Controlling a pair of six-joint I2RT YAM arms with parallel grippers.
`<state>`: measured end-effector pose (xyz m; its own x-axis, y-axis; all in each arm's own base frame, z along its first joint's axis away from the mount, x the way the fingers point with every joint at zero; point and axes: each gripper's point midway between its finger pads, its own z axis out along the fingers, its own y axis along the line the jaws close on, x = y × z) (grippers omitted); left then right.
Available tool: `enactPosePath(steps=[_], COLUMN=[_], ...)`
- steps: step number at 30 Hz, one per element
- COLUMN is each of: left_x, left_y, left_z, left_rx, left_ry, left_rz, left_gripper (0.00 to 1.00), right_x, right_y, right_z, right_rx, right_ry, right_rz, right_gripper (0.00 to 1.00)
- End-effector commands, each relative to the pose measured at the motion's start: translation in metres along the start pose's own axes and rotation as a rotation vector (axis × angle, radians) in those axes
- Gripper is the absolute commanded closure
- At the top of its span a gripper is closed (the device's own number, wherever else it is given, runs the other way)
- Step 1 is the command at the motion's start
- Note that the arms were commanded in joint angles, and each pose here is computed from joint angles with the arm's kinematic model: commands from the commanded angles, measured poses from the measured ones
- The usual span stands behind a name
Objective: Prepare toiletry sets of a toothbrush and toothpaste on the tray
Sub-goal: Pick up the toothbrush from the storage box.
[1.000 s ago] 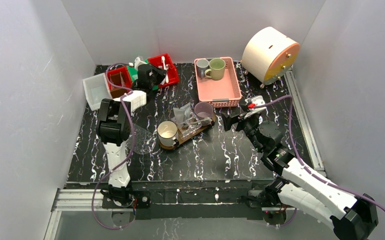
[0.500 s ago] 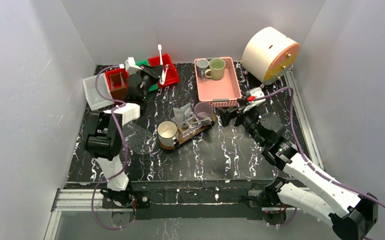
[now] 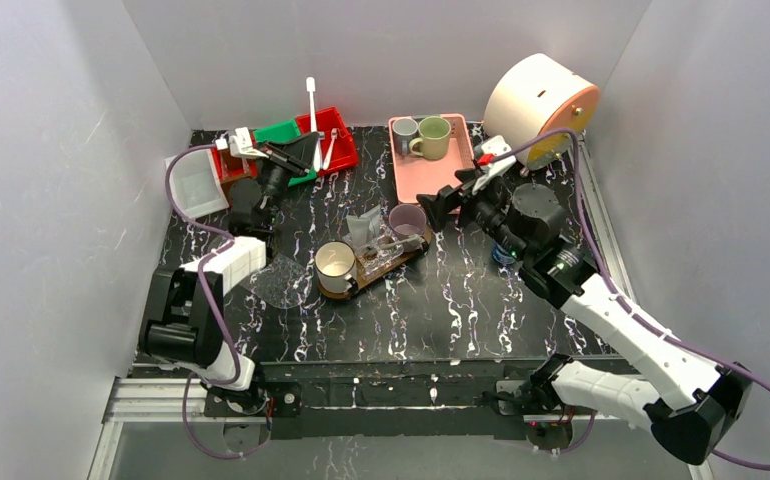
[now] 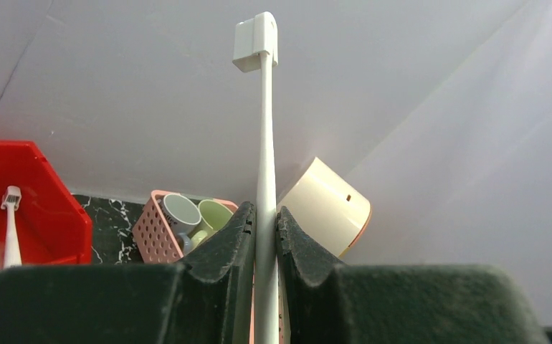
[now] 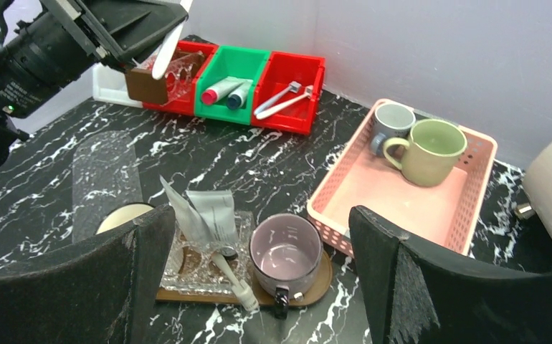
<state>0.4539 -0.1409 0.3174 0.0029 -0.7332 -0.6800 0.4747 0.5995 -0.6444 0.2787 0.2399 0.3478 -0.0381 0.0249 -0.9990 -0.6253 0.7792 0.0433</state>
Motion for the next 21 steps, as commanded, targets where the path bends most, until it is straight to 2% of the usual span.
enactPosePath(steps=[1,5,21], left_x=[-0.023,-0.023,0.009], left_y=[-0.033,-0.048,-0.117], left_z=[-0.013,-0.025,-0.071], left_rx=[0.108,0.151,0.33], left_ry=[-0.063,-0.06,-0.079], left_rz=[0.098,0.188,0.626], left_gripper=[1.0,1.0,1.0], right_x=[-0.031,-0.044,-0.111], right_y=[0.012,0.021,0.051], right_z=[0.008,0.023,0.047], right_rx=[-0.073,-0.109,-0.242], right_ry=[-0.035,-0.031,-0.179], right_rz=[-0.025,-0.006,0.162], right_gripper=[0.01,0.01,0.03])
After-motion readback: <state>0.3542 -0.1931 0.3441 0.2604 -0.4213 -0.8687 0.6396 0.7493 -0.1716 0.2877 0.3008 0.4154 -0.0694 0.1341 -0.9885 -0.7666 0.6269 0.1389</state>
